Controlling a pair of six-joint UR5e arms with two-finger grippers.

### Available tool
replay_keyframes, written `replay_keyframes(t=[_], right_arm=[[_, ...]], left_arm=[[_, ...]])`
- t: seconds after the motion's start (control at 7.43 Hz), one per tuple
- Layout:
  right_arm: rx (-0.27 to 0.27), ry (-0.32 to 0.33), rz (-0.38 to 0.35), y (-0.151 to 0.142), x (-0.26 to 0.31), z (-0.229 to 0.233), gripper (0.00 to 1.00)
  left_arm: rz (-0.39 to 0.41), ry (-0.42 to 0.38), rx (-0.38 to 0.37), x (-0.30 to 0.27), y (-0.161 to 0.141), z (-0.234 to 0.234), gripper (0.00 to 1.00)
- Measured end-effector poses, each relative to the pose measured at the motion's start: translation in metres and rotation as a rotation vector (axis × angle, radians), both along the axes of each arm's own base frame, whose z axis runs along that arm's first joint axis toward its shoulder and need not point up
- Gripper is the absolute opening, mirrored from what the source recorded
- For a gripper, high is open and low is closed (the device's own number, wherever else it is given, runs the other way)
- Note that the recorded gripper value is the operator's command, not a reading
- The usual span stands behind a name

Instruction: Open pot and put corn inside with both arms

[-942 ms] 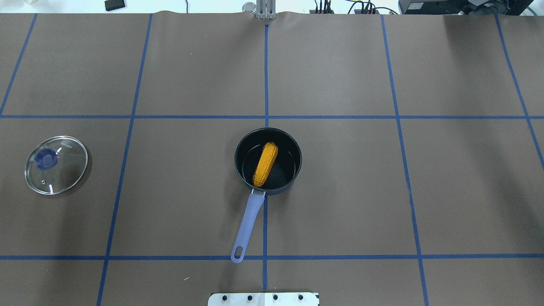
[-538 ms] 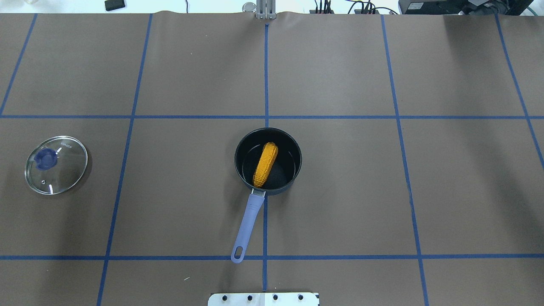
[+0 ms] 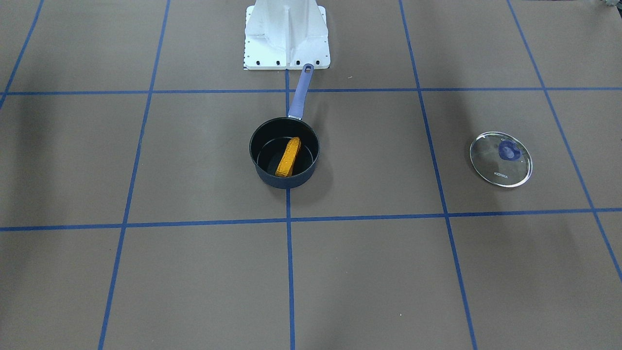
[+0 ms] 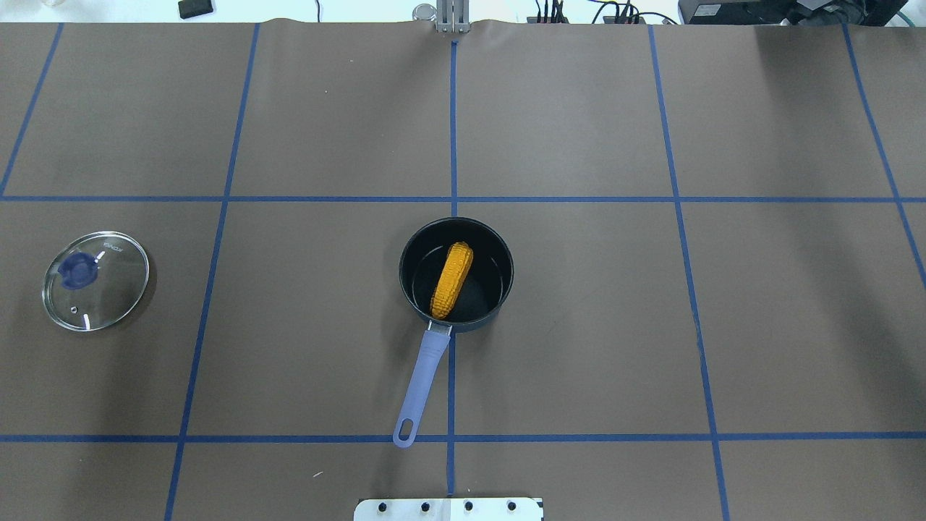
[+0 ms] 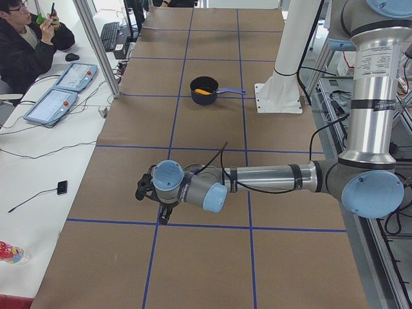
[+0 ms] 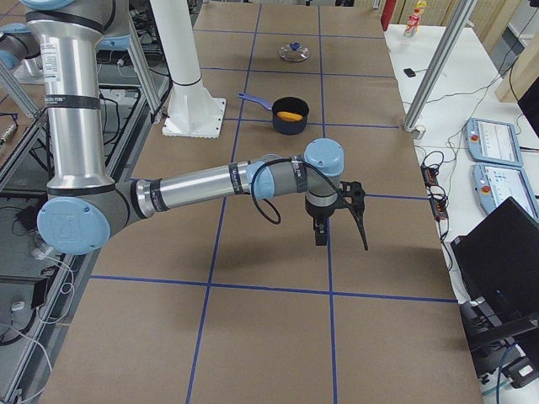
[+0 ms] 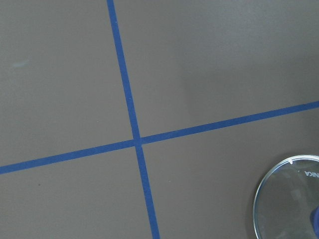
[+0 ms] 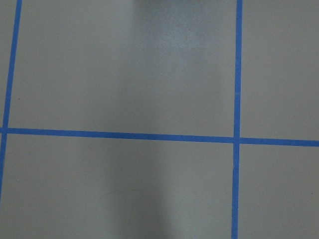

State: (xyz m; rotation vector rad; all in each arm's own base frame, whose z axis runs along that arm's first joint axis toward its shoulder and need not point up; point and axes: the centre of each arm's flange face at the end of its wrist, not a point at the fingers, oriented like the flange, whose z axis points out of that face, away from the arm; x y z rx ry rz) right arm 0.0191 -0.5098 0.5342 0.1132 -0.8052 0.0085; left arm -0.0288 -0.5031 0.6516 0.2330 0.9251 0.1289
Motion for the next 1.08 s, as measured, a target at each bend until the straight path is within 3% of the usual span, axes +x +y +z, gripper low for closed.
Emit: replay_keyframes(t=[1.08], right_arm=[[-0.066,0.002,0.005,-0.008,-0.001,0.028,1.00]], left_arm=[[-0.013,-0.007,-0.045,-0.003,0.000,0.019,0.98]])
